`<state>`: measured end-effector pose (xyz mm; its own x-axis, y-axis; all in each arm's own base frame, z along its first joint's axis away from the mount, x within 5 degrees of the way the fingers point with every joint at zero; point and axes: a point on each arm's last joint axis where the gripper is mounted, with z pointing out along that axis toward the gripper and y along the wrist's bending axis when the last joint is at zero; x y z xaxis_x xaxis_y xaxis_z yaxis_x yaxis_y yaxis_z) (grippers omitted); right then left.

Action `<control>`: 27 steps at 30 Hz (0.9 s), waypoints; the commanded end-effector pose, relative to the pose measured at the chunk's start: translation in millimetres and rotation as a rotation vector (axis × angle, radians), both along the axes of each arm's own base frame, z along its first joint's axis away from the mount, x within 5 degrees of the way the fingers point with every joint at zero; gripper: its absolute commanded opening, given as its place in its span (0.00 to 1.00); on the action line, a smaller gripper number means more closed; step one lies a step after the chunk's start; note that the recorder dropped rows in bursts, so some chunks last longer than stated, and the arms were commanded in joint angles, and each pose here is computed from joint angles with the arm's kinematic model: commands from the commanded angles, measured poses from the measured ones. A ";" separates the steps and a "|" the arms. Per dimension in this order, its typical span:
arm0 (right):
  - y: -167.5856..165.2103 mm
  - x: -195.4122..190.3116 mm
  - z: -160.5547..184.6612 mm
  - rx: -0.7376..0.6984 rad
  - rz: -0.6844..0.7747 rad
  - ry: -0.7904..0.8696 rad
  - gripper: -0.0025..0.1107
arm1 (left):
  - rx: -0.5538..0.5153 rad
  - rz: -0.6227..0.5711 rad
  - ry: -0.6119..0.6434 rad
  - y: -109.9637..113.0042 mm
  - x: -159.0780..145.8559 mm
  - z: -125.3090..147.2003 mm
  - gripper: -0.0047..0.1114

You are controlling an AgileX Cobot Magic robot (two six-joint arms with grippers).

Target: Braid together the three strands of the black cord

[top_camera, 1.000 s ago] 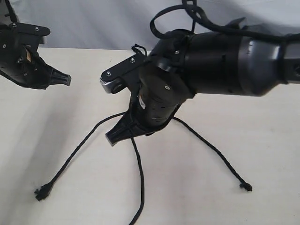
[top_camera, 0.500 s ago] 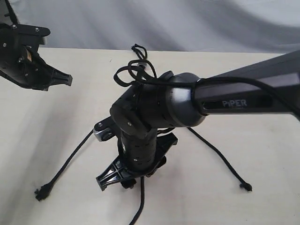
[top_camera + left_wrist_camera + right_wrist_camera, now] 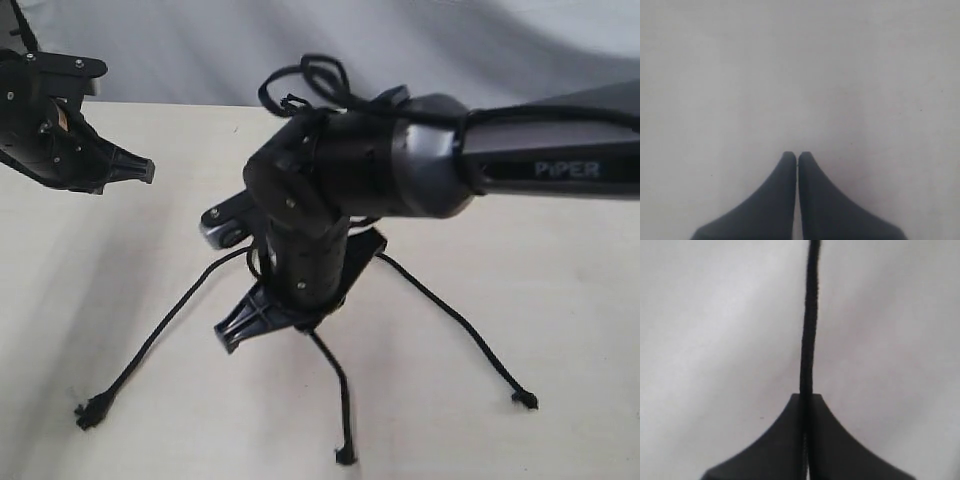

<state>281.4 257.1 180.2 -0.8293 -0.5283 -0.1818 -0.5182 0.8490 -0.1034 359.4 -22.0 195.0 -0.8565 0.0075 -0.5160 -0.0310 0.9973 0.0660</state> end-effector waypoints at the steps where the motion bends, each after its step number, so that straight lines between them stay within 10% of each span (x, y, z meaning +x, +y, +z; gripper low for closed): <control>1: -34.9 29.3 22.4 -0.134 -0.017 -0.094 0.02 | -0.009 0.005 0.006 -1.2 -2.5 0.9 0.06; 14: -102.5 102.3 -40.6 -0.148 -0.037 -0.139 0.02 | -0.004 -0.011 -0.004 -1.5 -1.6 1.4 0.06; 27: -58.2 55.1 -67.5 -0.122 0.086 0.211 0.02 | -0.003 -0.009 0.001 -1.4 -2.0 1.2 0.06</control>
